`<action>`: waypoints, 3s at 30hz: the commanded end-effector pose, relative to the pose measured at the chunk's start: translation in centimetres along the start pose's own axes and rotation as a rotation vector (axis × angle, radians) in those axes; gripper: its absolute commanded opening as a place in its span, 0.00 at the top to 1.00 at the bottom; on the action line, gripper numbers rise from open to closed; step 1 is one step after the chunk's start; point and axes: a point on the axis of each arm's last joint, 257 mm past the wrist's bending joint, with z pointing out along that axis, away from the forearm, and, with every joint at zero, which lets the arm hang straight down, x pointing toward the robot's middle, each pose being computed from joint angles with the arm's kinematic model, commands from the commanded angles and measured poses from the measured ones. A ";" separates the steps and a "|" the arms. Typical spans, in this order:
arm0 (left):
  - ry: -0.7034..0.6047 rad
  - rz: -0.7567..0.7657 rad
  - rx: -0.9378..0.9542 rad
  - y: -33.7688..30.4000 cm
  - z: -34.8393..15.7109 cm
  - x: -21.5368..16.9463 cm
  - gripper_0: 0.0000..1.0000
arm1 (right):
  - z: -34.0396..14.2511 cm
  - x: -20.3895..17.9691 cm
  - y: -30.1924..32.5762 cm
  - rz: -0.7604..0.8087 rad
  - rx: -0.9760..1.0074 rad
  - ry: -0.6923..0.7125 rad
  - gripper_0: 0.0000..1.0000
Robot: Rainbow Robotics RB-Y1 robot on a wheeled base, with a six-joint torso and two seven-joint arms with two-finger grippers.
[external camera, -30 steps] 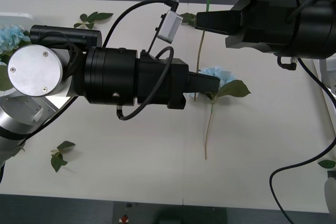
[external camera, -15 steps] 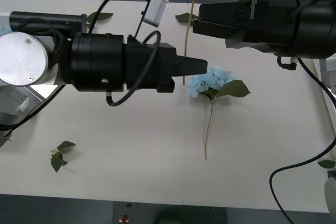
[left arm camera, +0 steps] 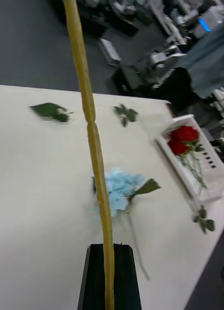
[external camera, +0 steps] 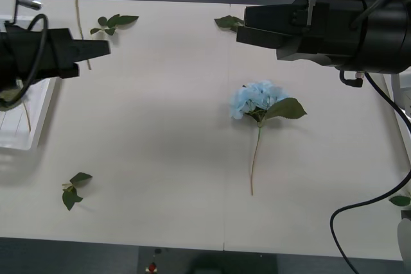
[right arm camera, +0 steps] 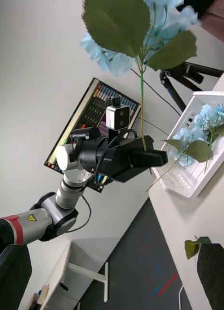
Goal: Put the red flowers into the right box and the blue flowers into the left box
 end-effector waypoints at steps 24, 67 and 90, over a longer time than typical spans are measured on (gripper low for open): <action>0.258 -0.114 -0.823 29.6 -20.3 10.0 1.00 | -8.0 6.5 -8.8 0.238 0.554 0.104 0.00; 0.200 -0.169 -0.273 14.0 -13.8 4.0 0.07 | -11.0 16.4 -29.4 0.362 1.423 0.235 0.00; 0.121 -0.075 0.190 -2.7 -0.8 2.0 0.00 | -11.0 18.9 -32.6 0.324 1.476 0.256 0.38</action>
